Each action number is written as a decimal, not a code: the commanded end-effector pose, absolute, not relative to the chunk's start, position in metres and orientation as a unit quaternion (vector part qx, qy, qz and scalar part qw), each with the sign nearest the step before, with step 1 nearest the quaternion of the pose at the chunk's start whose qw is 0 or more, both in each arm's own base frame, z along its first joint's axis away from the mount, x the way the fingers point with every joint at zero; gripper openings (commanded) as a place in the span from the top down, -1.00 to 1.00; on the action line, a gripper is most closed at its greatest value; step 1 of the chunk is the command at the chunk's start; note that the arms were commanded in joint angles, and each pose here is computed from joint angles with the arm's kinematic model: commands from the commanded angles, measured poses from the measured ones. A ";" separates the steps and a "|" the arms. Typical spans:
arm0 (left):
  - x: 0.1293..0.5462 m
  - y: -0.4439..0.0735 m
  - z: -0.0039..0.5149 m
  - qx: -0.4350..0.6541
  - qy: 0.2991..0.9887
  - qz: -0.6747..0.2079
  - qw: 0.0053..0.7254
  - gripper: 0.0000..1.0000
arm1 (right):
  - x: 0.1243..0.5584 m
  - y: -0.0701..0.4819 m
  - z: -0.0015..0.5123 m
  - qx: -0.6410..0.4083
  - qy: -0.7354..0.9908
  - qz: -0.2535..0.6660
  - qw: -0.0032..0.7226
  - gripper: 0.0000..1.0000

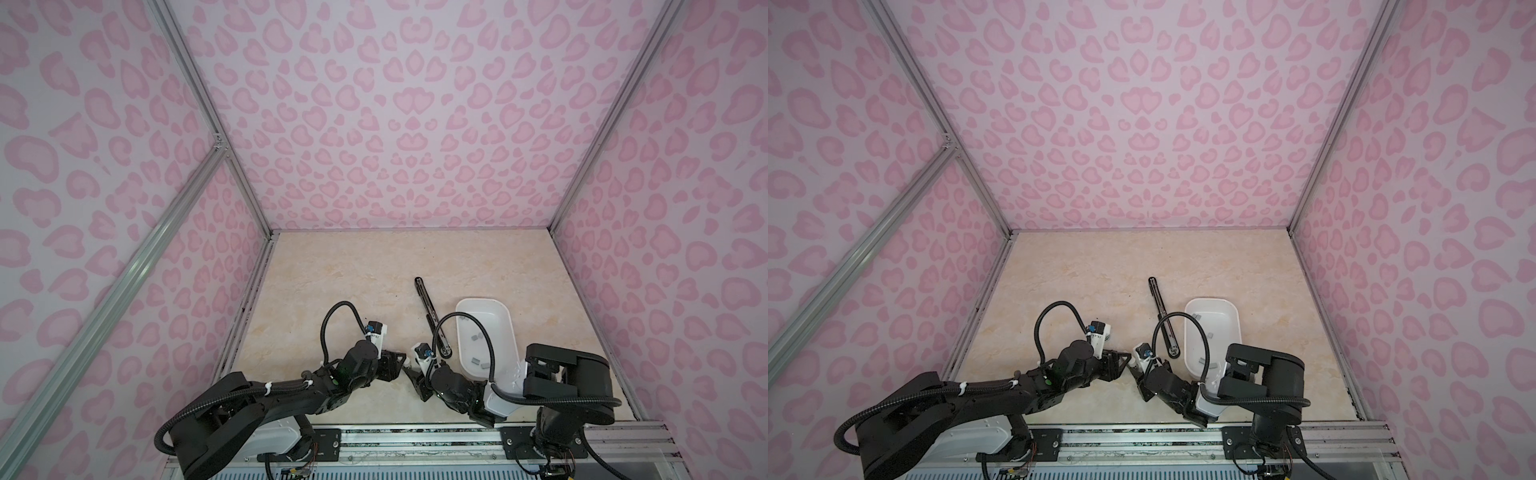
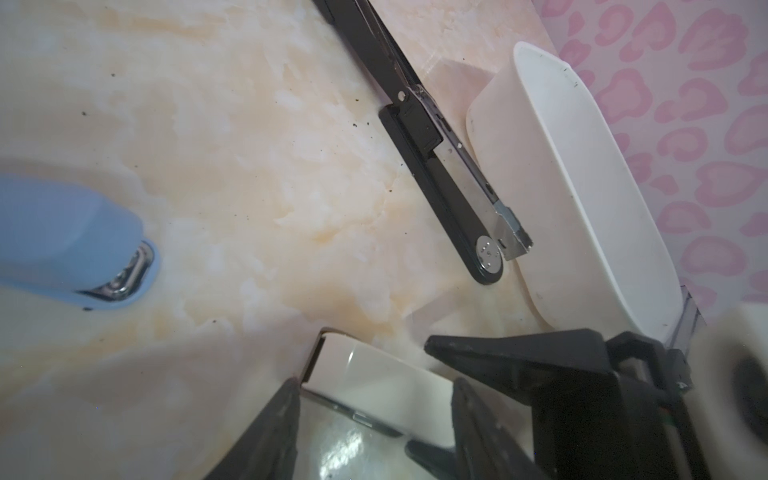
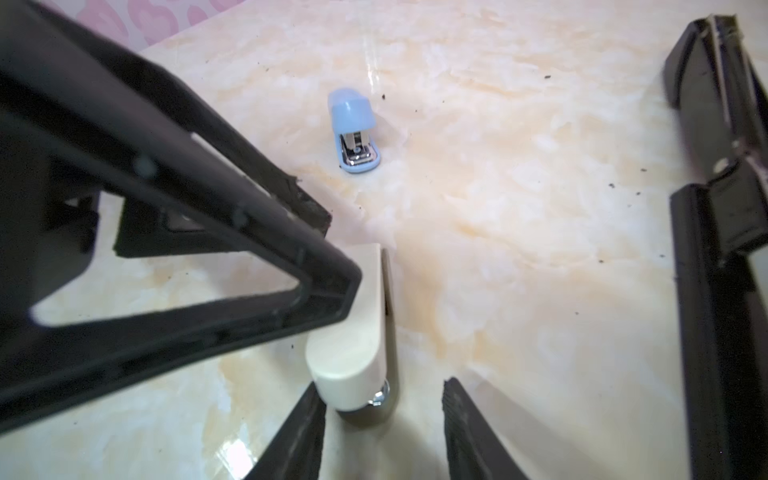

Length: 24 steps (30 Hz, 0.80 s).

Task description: Load the staples into the stapler

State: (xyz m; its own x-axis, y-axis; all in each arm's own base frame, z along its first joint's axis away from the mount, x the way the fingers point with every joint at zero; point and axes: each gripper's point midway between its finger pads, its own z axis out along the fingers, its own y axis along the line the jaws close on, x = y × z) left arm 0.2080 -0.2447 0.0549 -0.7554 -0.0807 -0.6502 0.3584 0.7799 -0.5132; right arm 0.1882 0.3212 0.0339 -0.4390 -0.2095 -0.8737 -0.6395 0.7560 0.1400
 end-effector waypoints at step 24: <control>0.212 -0.224 0.040 0.064 0.893 -0.272 0.354 -0.19 | 0.201 0.338 0.057 -0.287 0.802 0.213 0.478 0.49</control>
